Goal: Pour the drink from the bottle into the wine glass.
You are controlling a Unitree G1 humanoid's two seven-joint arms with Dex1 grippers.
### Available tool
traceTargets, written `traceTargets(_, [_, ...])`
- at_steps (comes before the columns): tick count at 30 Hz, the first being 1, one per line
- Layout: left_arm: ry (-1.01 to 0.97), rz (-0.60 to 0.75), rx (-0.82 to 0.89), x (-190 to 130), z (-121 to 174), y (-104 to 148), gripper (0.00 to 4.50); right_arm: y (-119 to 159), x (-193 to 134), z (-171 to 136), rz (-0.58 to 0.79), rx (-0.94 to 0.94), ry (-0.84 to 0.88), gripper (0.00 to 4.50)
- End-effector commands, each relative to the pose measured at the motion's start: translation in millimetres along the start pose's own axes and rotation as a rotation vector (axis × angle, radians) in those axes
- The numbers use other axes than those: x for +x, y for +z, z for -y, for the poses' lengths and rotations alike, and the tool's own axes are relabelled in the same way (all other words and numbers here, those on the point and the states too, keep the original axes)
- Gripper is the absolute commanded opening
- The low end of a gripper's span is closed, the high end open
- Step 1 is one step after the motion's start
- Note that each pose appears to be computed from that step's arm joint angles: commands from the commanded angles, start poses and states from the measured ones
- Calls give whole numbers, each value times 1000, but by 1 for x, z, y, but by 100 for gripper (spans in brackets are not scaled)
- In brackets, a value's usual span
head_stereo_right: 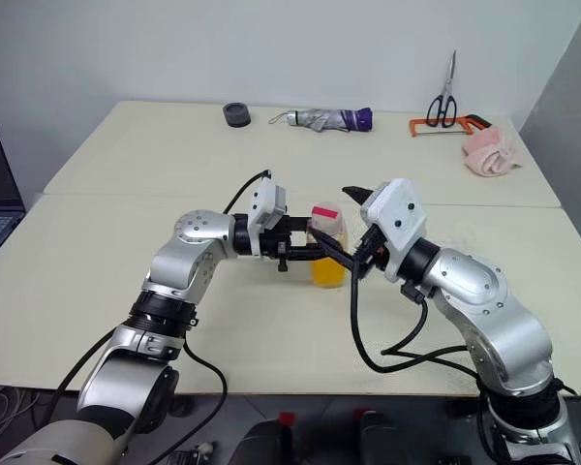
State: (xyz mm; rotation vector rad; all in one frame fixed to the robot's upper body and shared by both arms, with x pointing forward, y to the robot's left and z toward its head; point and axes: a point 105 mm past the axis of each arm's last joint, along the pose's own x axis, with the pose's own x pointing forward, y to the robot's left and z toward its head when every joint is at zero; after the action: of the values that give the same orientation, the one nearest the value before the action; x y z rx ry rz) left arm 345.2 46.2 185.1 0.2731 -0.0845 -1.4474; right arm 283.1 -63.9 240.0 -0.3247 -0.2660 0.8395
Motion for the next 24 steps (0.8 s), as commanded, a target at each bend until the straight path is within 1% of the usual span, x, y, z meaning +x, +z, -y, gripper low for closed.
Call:
traceTargets(1, [-4,31,61,0,-2,17,185,14,3,1,58,-48,-13,395])
traceTargets(15, [-8,30,61,0,-2,17,184,8,1,6,32,-64,-29,395])
traceTargets(24, [-9,29,62,0,-2,17,184,1,-3,3,16,-54,-22,395])
